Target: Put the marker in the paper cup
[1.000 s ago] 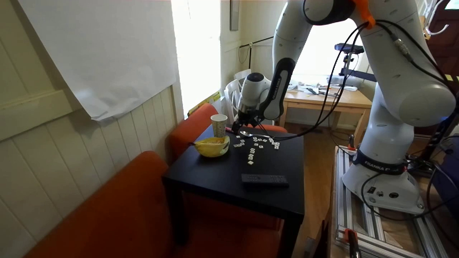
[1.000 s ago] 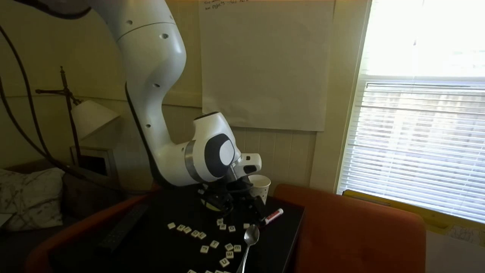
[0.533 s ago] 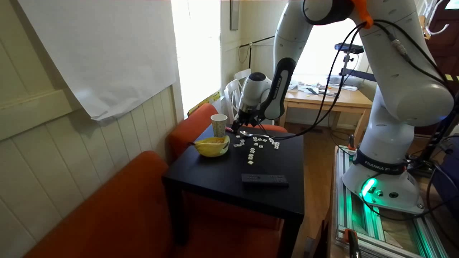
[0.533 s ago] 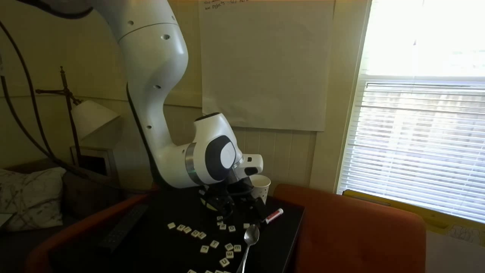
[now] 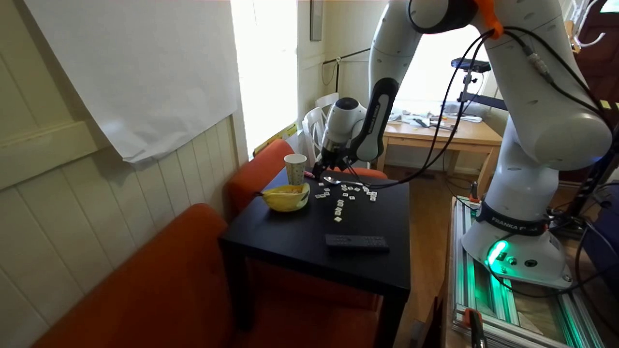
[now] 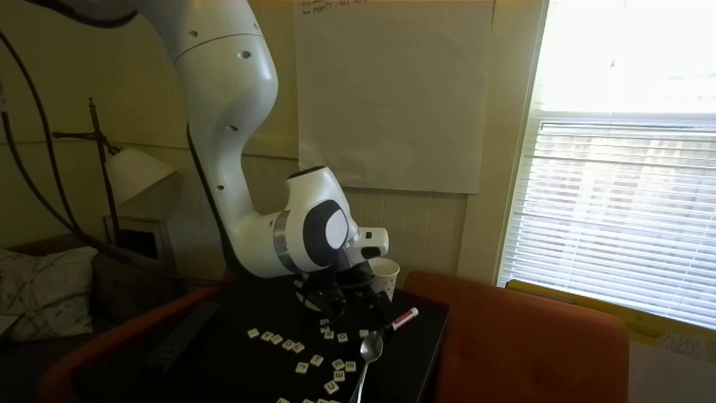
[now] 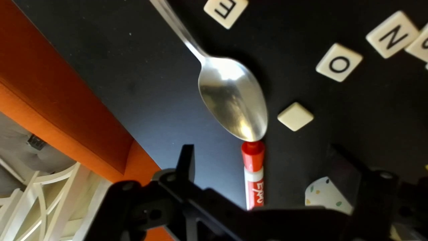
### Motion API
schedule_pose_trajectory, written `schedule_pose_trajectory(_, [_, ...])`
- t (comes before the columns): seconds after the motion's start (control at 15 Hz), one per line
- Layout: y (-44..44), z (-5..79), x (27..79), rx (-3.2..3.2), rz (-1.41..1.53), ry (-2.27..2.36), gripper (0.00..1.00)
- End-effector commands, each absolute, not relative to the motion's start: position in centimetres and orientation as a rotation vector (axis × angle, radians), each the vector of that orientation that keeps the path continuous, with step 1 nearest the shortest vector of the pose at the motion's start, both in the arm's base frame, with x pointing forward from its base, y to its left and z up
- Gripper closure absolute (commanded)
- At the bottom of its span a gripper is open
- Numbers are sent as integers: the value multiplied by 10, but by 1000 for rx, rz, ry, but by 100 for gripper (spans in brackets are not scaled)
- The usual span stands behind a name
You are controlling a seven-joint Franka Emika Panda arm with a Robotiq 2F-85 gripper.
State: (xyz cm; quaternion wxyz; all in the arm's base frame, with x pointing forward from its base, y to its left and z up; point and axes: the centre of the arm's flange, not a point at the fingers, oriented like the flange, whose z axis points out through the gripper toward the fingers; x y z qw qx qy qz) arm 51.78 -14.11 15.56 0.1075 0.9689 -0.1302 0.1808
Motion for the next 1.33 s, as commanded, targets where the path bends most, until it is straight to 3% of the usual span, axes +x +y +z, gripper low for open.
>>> schedule_pose_trajectory(0.0, [-150, 151, 522, 2869, 549, -363, 0])
schedule_pose_trajectory(0.6, [-165, 143, 529, 2917, 624, -320, 0])
schedule_pose_trajectory(0.67, [-167, 142, 530, 2918, 626, -322, 3])
schedule_pose_trajectory(0.93, [-170, 136, 536, 2926, 641, -315, 30])
schedule_pose_trajectory(1.27, [-172, 128, 539, 2935, 652, -297, 39])
